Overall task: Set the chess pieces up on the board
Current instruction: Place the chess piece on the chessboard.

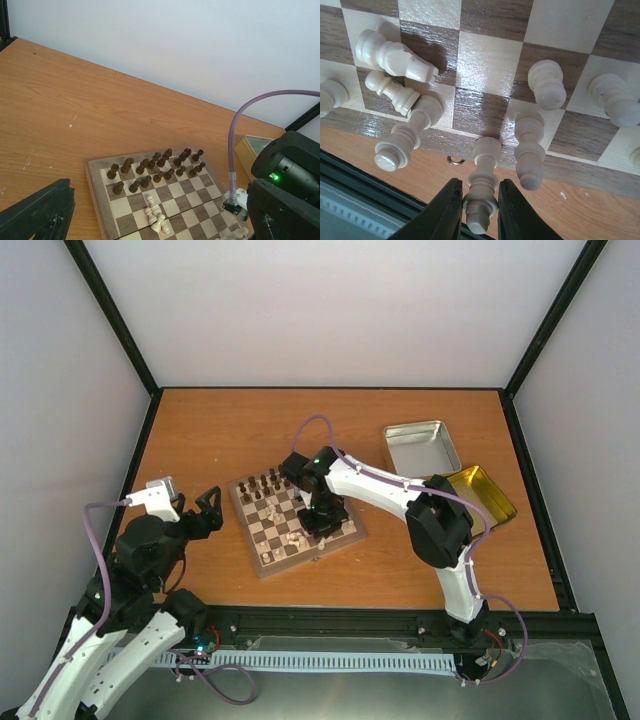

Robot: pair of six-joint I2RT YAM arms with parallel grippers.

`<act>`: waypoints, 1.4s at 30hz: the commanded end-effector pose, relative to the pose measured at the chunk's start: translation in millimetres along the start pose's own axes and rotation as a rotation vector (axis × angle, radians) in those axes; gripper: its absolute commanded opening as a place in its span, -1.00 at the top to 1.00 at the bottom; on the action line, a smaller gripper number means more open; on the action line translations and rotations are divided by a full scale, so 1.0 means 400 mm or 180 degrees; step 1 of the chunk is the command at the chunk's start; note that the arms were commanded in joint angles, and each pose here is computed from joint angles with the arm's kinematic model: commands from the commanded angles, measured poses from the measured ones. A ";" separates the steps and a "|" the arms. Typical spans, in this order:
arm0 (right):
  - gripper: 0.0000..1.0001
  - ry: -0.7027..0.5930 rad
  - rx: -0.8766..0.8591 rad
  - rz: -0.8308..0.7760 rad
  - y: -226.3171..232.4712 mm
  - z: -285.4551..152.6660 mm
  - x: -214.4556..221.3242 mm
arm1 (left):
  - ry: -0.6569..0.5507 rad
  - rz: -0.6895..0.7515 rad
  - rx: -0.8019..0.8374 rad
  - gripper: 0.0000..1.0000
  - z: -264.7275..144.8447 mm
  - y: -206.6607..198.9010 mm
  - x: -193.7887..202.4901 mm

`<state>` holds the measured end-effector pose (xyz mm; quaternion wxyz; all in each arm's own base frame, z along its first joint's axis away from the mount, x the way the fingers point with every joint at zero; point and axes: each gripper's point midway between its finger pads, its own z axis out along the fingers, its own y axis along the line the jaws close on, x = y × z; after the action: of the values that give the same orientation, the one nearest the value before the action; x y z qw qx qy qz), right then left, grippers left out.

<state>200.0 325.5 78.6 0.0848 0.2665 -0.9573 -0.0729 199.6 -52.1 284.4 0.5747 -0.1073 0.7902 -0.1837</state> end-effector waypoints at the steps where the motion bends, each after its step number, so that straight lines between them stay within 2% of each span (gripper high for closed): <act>1: 0.57 -0.0089 -0.0018 -0.0035 0.013 -0.007 -0.021 | -0.0085 -0.0024 -0.0045 -0.90 -0.010 0.011 -0.012; 15: 0.66 -0.0254 -0.0053 -0.0035 0.024 -0.012 -0.058 | -0.0087 -0.0027 -0.0053 -0.90 -0.010 0.012 -0.013; 24: 0.59 -0.0258 -0.0083 -0.0026 0.030 -0.006 -0.065 | -0.0084 -0.0024 -0.0052 -0.90 -0.009 0.012 -0.012; 29: 0.43 -0.0275 -0.0077 -0.0024 0.030 -0.010 -0.067 | -0.0080 -0.0025 -0.0058 -0.90 -0.009 0.012 -0.012; 38: 0.27 -0.0883 0.0032 -0.0029 0.033 -0.116 -0.136 | -0.0051 -0.0028 -0.0045 -0.90 -0.005 0.008 -0.009; 42: 0.22 -0.1160 -0.0031 -0.0076 0.049 -0.126 -0.180 | -0.0058 -0.0026 -0.0061 -0.90 -0.005 0.009 -0.011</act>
<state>242.8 358.9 101.1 -0.0206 0.2596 -0.9600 -0.1025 198.6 -49.4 284.6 0.5776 -0.1110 0.7883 -0.1807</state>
